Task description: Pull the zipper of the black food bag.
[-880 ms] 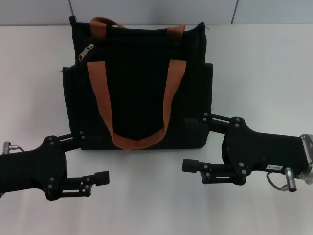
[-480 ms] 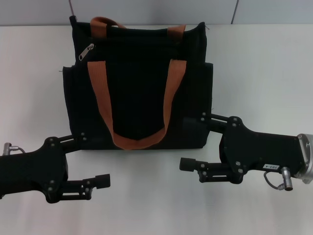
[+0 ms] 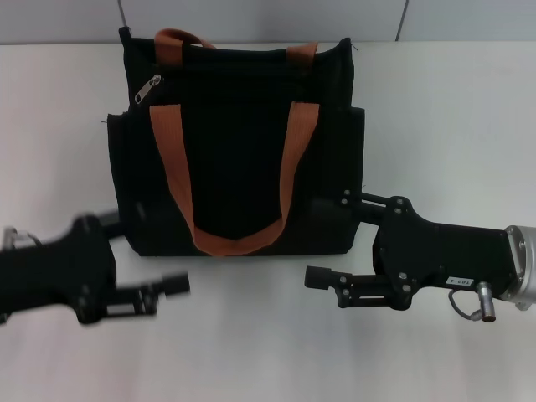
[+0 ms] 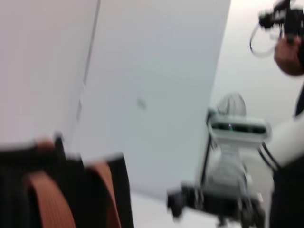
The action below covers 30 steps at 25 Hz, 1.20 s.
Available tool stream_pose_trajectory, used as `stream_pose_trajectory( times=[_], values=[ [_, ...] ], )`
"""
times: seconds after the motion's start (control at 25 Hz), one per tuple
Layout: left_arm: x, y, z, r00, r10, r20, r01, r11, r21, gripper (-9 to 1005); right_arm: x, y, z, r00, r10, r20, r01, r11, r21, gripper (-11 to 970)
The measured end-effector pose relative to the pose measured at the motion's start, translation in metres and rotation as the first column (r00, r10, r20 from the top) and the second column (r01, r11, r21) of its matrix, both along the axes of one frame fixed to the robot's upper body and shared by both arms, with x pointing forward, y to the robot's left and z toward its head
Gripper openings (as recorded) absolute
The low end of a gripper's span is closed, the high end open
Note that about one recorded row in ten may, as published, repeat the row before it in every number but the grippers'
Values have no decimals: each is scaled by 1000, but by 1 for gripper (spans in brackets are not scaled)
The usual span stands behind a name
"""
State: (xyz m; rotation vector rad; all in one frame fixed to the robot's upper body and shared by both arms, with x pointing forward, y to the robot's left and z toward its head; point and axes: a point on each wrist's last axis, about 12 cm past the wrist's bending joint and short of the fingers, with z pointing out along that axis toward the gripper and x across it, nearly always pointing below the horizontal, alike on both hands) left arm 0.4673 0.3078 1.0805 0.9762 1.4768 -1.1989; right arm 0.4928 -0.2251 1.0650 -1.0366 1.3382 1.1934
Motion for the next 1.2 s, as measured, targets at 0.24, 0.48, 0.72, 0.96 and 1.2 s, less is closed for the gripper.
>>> stream_pose_trajectory(
  times=[0.24,0.48,0.72,0.96,1.2],
  values=[
    [15,9,22,970,215,116,-187,959,-214,827,0,-1,-1,1000,-15,11,15,1000,2,809],
    [37,31,25,884,450,130,-419,884,-210,820,-2,-2,-2,1000,-15,14,15,1000,-2,810],
    [59,43,13,845,519,133,-523,852,-1,789,-6,-3,-3,999,-6,33,6,1000,-3,810],
    [69,26,6,886,435,158,-455,881,128,750,-5,-2,-5,999,-12,30,12,1000,-11,809],
    [82,13,4,903,388,183,-421,883,207,711,-4,2,-10,1000,-28,7,28,999,-18,809]
  ],
)
